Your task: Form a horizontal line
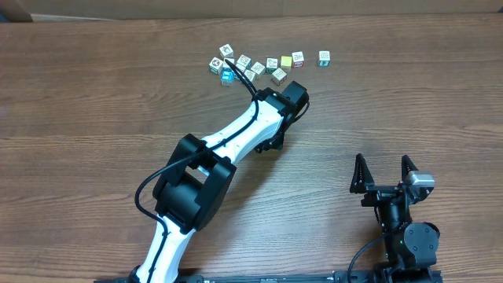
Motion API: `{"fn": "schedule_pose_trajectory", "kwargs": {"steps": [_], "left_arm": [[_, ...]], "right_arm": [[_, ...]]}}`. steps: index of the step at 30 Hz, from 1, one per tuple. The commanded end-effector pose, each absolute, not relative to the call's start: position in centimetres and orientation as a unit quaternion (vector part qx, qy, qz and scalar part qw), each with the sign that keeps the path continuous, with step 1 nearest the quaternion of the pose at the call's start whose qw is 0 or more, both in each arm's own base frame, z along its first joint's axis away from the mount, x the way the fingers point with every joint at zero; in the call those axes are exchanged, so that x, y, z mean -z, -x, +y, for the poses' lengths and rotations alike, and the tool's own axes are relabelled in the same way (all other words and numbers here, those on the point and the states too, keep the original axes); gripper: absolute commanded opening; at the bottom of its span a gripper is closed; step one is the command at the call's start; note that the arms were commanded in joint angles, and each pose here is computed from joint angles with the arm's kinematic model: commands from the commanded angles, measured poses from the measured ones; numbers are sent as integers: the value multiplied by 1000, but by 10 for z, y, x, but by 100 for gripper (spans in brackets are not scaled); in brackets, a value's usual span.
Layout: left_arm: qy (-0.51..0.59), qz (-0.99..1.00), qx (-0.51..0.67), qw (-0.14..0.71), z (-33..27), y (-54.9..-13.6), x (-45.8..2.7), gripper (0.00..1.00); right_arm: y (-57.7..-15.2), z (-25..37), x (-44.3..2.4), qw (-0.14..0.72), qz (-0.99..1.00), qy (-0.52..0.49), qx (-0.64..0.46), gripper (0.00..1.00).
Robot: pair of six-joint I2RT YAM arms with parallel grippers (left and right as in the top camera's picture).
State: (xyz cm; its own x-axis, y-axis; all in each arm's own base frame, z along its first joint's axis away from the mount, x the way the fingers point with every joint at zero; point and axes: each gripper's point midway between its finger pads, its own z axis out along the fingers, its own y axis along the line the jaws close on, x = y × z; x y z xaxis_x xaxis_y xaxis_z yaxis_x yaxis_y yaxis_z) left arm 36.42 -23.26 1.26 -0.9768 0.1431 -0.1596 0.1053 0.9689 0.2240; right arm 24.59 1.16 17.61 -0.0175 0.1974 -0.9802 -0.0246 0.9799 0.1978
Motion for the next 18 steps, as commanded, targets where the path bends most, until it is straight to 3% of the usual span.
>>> {"fn": "schedule_pose_trajectory", "kwargs": {"steps": [1,18], "left_arm": [[-45,988,-110,100,-225,-370,-21,4],[-41,990,-93,93,-228,-370,-20,4]], "right_arm": [[-246,11,-172,698,709,-60,-77,100],[-246,11,-172,698,709,-60,-77,100]]}}
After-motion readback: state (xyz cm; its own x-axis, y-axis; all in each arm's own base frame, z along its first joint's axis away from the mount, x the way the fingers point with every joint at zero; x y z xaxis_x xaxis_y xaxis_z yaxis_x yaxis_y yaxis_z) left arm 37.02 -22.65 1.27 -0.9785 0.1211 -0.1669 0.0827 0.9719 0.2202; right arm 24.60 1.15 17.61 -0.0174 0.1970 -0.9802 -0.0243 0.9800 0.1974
